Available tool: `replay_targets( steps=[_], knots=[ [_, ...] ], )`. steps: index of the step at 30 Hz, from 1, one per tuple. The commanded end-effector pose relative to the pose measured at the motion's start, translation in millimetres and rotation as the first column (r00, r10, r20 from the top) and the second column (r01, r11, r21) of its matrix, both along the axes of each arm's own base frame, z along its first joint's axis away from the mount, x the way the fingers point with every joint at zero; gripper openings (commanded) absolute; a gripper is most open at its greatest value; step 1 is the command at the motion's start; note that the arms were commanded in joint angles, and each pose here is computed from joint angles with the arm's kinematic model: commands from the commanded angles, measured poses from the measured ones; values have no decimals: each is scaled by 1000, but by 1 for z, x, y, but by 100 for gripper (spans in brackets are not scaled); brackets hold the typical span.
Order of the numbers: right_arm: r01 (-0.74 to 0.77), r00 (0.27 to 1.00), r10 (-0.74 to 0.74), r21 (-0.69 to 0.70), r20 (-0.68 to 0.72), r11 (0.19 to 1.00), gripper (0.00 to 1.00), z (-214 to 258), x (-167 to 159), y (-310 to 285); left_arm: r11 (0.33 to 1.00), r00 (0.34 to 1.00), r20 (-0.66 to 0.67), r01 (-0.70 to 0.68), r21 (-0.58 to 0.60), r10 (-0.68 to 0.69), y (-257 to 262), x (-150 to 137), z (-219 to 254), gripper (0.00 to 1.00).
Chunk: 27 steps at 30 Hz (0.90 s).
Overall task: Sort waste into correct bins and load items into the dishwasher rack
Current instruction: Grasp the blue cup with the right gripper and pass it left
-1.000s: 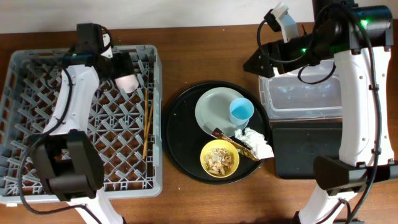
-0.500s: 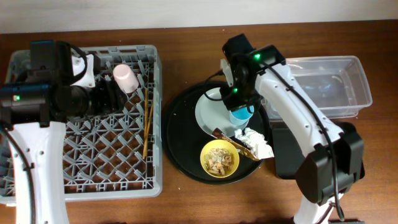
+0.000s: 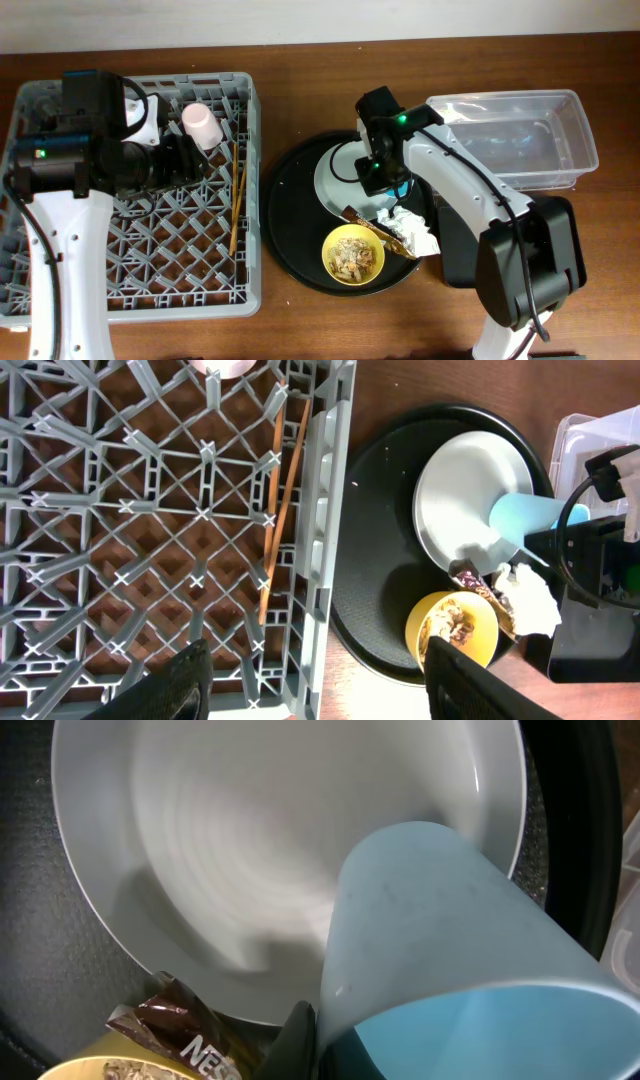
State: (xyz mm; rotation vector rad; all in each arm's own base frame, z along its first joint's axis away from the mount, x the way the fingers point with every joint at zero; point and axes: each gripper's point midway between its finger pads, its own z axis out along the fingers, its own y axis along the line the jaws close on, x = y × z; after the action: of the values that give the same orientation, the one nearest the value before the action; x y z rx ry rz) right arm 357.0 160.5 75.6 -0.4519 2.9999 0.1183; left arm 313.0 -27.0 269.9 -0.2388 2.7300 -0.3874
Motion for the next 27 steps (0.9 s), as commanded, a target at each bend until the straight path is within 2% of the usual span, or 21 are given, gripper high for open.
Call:
replay_targets(
  steps=[1, 2, 3, 4, 5, 6, 7, 8, 10, 12, 18, 22, 24, 27],
  knots=[
    [-77, 993, 63, 136, 99, 988, 4, 71, 19, 29, 1000, 1000, 8, 12, -3, -12, -1, 1, -1, 66],
    [-92, 987, 65, 182, 149, 979, 4, 108, 23, 36, 999, 999, 17, 50, -10, -50, -5, 1, 0, 66],
    [-118, 972, 64, 234, 225, 965, 4, 158, 27, 43, 987, 988, 50, 149, -57, -146, -19, 0, 5, 67],
    [-165, 953, 71, 310, 293, 936, 4, 211, 19, 51, 925, 935, 151, 345, -162, -322, -49, -5, 19, 75],
    [-312, 923, 166, 422, 348, 851, 4, 256, -3, 66, 855, 877, 239, 467, -225, -416, -69, -10, 32, 78],
    [-411, 894, 223, 510, 390, 755, 4, 288, -23, 75, 724, 774, 387, 621, -302, -502, -95, -21, 56, 86],
    [-510, 855, 280, 612, 437, 604, 4, 321, -50, 80, 620, 694, 502, 707, -340, -516, -109, -29, 77, 94],
    [-557, 830, 310, 668, 464, 493, 4, 336, -65, 80, 552, 636, 578, 759, -346, -512, -117, -34, 90, 95],
    [-591, 803, 335, 729, 493, 346, 4, 351, -83, 75, 432, 527, 709, 837, -336, -469, -126, -42, 117, 95],
    [-601, 788, 352, 754, 505, 265, 4, 360, -96, 81, 420, 503, 731, 849, -320, -461, -127, -41, 122, 95],
    [-640, 728, 451, 747, 516, 178, 4, 361, -129, 114, 413, 495, 738, 854, -317, -459, -128, -41, 123, 94],
    [-675, 692, 462, 725, 555, 139, 4, 365, -133, 124, 320, 456, 769, 885, -337, -449, -143, -55, 134, 93],
    [-692, 675, 453, 713, 583, 113, 4, 369, -132, 125, 271, 420, 774, 906, -326, -474, -158, -65, 135, 89],
    [-695, 673, 452, 710, 586, 113, 4, 369, -132, 125, 262, 411, 777, 910, -321, -477, -160, -67, 136, 74]
  ],
)
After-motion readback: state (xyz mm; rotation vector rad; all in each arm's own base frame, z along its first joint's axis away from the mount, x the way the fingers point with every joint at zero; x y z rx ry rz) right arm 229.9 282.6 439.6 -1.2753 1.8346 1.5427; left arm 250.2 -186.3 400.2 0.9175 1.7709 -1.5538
